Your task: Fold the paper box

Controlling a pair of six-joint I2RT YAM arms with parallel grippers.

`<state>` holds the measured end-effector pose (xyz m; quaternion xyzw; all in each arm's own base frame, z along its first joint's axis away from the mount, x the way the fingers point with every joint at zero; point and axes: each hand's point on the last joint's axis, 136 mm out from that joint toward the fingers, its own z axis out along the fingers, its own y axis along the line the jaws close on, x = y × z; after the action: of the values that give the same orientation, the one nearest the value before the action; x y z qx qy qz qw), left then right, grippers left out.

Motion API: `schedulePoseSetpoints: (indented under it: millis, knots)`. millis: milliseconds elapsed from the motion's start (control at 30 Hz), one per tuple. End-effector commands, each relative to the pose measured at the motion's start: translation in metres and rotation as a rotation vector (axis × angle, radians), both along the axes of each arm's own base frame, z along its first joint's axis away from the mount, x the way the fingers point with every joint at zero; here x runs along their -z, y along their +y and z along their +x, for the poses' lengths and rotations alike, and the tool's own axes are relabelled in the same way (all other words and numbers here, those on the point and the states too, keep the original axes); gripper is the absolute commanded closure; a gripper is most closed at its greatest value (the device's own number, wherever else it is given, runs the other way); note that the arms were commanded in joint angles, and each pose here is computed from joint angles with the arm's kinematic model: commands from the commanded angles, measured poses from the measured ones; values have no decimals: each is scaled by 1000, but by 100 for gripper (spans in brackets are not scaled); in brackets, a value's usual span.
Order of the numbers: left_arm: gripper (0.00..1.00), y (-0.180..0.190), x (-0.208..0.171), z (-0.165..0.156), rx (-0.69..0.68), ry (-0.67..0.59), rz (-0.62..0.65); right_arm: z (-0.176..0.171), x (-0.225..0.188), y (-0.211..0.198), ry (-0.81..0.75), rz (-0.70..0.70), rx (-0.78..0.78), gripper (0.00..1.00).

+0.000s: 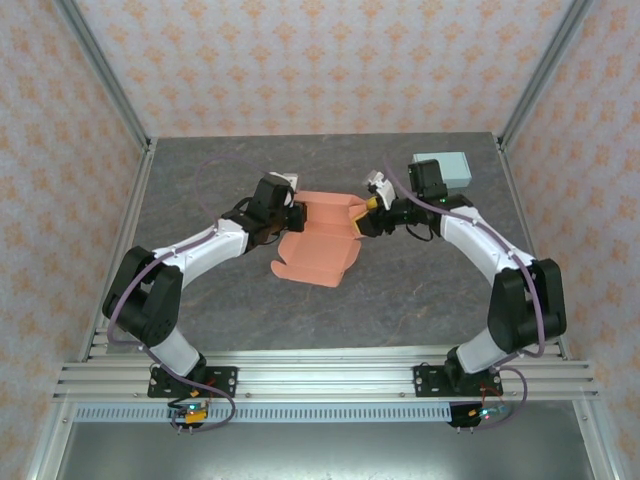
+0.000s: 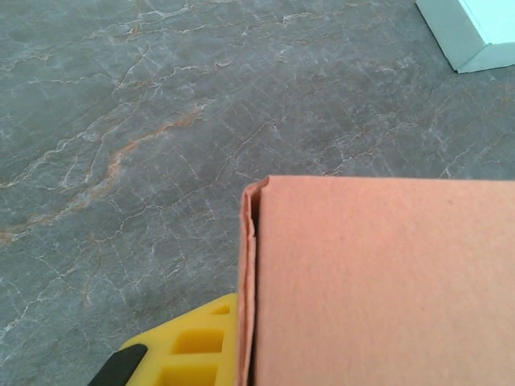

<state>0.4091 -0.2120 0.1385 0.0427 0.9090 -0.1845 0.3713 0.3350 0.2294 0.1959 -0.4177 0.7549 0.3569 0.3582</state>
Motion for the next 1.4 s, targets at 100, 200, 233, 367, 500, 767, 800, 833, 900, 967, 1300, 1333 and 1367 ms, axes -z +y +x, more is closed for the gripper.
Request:
schedulePoseSetpoints:
  millis: [100, 200, 233, 367, 500, 767, 800, 833, 900, 967, 1300, 1333, 1367]
  knots:
    - [100, 9, -7, 12, -102, 2, -15, 23, -27, 5, -151, 45, 220, 59]
    - [100, 11, -8, 13, -125, 11, -18, 32, -25, 4, -208, 18, 342, 59]
    - [100, 12, -7, 12, -135, 17, -14, 33, -26, 5, -220, 19, 369, 57]
    - [100, 19, -3, 11, -172, 32, 2, 31, -26, 15, -227, 19, 379, 52]
    - [100, 22, 0, 11, -195, 47, 4, 36, -23, 15, -252, -38, 477, 47]
    - [100, 29, 9, 11, -244, 68, 15, 38, -18, 17, -268, -147, 688, 58]
    - [100, 28, 11, 11, -246, 75, 18, 38, -15, 20, -278, -161, 704, 60]
    - [100, 29, 12, 11, -250, 82, 21, 39, -12, 22, -286, -174, 726, 62]
    - [100, 28, 14, 11, -255, 94, 24, 42, -8, 23, -298, -189, 772, 64]
    - [100, 29, 15, 12, -263, 100, 26, 45, -8, 25, -311, -196, 817, 65]
    - [100, 24, 7, 10, -264, 84, 6, 76, 18, 32, -369, -284, 971, 73]
    - [100, 23, 6, 9, -259, 82, 3, 79, 19, 34, -370, -285, 975, 72]
    - [100, 22, 5, 8, -256, 83, 1, 82, 20, 36, -365, -278, 976, 72]
